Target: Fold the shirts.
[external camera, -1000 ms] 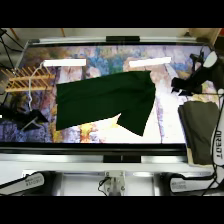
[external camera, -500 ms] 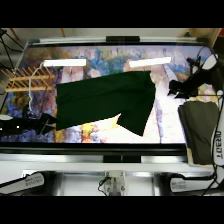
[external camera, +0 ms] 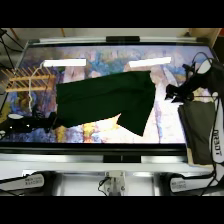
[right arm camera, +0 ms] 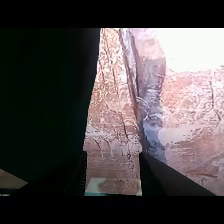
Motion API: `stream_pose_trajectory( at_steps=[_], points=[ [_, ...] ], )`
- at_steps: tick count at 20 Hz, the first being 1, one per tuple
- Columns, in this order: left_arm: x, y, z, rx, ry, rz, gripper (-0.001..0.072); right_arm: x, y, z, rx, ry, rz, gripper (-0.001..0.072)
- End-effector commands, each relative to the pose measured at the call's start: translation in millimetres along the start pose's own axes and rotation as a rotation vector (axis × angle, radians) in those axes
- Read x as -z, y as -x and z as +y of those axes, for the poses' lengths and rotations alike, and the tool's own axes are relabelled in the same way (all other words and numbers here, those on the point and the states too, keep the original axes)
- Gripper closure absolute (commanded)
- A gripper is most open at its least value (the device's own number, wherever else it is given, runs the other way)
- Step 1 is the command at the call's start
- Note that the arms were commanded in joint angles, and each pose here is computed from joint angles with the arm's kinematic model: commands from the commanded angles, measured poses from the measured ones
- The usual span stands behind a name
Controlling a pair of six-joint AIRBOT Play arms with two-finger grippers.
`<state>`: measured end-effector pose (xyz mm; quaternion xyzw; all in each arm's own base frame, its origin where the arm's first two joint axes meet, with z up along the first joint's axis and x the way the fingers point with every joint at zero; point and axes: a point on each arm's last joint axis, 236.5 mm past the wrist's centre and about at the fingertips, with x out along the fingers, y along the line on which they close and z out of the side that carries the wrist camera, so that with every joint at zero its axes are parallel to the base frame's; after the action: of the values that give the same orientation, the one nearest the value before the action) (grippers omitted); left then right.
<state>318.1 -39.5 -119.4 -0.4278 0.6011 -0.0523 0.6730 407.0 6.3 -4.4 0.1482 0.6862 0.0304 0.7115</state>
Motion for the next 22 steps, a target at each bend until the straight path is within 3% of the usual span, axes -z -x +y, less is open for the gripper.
stream_pose_trajectory(
  at_steps=[1,12,13,14,15,18,22],
  points=[
    [3.3,8.5,-11.9,0.018,-0.066,-0.003,0.0674,2.2,-43.9,12.4,-0.100,-0.016,0.038,0.0252],
    [-15.9,36.8,-41.1,0.040,-0.143,-0.104,0.0673,-25.7,-123.6,31.1,-0.229,-0.104,0.032,0.0260],
    [-17.4,38.2,-43.1,0.042,-0.148,-0.106,0.0673,-22.6,-129.3,35.5,-0.228,-0.095,0.046,0.0281],
    [-18.9,39.4,-44.8,0.044,-0.152,-0.109,0.0673,-20.9,-132.4,39.8,-0.226,-0.075,0.051,0.0369],
    [-20.7,41.3,-47.3,0.047,-0.159,-0.112,0.0673,-22.6,-132.1,42.8,-0.224,-0.050,0.039,0.0645],
    [-35.9,63.1,-74.6,0.073,-0.236,-0.151,0.0675,-43.8,-91.5,61.0,-0.239,0.061,-0.069,0.0645],
    [-77.7,219.6,-214.6,0.116,-0.676,-0.597,0.0675,-88.9,107.6,104.3,-0.217,0.327,-0.537,0.0644]
  ],
)
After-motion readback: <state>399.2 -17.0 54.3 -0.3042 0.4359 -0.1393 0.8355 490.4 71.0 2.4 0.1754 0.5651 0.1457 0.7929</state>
